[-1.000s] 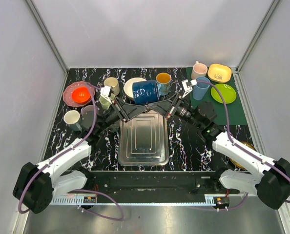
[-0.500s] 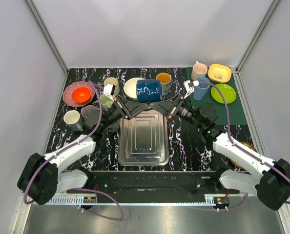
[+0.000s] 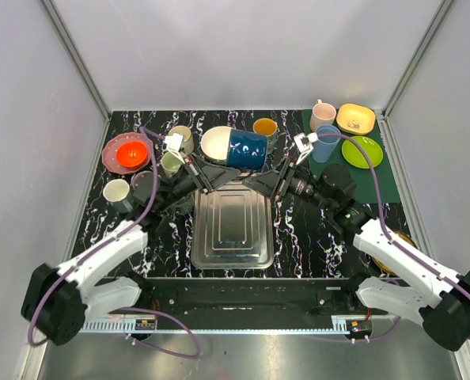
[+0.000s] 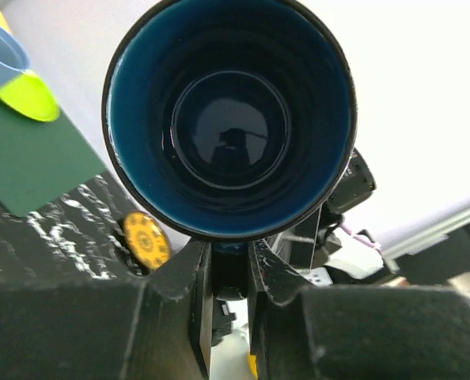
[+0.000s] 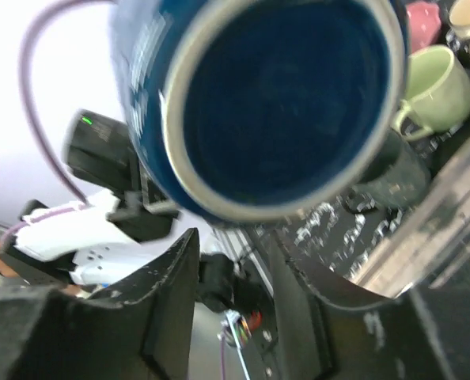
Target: Turn the mug right side up
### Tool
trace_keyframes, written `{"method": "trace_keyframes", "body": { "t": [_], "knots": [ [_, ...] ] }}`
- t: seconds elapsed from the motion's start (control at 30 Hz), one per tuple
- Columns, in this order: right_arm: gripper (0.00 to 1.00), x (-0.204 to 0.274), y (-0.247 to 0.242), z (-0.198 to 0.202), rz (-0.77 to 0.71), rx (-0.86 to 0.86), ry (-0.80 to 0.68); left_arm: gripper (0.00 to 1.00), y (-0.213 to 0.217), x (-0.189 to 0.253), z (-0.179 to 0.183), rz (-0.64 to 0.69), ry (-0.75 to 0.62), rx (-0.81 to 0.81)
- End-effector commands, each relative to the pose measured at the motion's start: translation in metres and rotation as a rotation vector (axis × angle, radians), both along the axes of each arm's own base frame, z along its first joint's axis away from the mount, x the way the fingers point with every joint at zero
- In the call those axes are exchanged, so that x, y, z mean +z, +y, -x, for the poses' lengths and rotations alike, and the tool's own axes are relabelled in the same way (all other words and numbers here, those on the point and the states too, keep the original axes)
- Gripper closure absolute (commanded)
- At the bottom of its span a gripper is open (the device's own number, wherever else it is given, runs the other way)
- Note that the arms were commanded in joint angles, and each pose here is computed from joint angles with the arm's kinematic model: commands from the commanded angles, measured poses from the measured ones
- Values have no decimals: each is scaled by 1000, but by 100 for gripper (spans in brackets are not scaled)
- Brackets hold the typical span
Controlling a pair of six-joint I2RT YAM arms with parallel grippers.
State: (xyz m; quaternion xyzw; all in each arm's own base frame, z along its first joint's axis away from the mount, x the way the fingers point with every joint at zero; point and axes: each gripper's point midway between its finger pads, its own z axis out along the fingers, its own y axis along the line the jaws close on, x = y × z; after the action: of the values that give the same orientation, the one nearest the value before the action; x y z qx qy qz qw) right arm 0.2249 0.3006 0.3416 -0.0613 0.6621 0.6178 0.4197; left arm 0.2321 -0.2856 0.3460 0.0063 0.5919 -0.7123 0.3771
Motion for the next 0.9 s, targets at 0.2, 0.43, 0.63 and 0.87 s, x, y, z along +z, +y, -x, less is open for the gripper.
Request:
{"method": "trace_keyframes", "body": {
  "t": [0.2,0.43,0.63,0.87],
  "knots": [
    [43,-24,-19,7,282,-58,-28,100,65,23,-5,-347,-203,406],
    [42,-68,-90,-32,616,-446,70,100,111,-20,-22,-733,-132,597],
    [42,-68,-133,-33,724,-617,82,100,62,-47,-45,-848,-109,508],
    [42,-51,-169,-14,747,-702,62,100,-29,-72,-87,-987,-157,417]
  ]
}}
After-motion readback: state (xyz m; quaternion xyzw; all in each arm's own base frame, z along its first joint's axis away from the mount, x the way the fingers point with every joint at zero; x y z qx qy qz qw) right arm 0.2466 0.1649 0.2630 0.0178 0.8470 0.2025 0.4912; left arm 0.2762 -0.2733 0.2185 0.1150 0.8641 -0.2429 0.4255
